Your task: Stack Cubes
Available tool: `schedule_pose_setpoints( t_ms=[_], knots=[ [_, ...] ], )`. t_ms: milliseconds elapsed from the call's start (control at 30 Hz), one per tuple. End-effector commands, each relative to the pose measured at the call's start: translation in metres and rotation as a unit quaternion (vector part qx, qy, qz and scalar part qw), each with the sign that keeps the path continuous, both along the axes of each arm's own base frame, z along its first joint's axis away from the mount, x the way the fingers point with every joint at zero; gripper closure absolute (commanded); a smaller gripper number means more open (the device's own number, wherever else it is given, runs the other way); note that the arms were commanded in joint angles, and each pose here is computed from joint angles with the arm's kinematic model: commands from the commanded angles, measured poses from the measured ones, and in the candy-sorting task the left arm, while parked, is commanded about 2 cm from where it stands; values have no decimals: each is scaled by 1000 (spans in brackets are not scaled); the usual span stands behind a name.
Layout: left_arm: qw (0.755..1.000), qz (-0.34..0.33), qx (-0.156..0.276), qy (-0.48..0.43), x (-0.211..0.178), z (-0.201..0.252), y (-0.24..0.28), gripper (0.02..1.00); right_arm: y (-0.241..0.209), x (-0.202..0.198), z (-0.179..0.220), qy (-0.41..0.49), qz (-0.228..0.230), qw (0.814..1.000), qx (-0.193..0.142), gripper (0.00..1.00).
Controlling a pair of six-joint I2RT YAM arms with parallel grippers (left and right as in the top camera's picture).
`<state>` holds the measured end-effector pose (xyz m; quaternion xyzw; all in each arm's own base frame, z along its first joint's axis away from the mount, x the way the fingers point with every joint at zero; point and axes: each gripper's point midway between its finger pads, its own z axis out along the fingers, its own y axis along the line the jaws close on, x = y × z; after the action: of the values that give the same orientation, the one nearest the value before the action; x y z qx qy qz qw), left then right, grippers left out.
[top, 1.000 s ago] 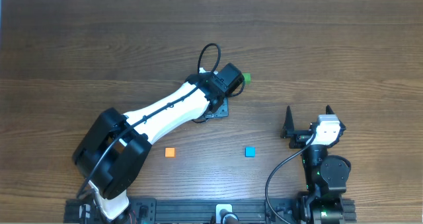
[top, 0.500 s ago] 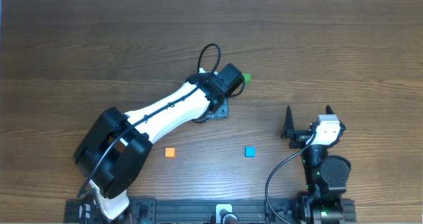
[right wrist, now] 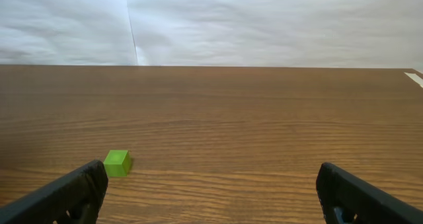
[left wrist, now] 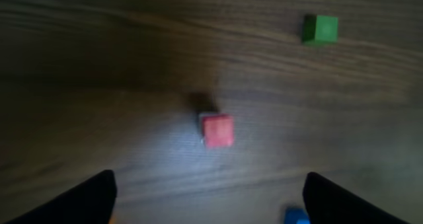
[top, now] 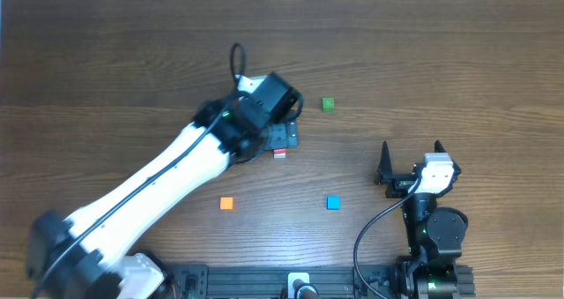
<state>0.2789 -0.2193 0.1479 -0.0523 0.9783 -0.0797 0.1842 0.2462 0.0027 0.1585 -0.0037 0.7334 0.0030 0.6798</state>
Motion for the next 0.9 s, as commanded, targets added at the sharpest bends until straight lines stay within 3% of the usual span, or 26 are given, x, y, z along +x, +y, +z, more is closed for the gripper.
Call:
schedule_pose_setpoints(
  t_ms=[33,167,400,900],
  knots=[
    [999,4,31,-9,-30,19,34,156,1,0,-2,0,3,1000,0,7],
    [997,18,62,30,-76,-41,72,145,1,0,-2,0,3,1000,0,7],
    [997,11,47,60,-108,-109,88,183,1,0,-2,0,3,1000,0,7],
    [994,9,60,88,-113,-134,87,209,1,0,-2,0,3,1000,0,9]
  ],
)
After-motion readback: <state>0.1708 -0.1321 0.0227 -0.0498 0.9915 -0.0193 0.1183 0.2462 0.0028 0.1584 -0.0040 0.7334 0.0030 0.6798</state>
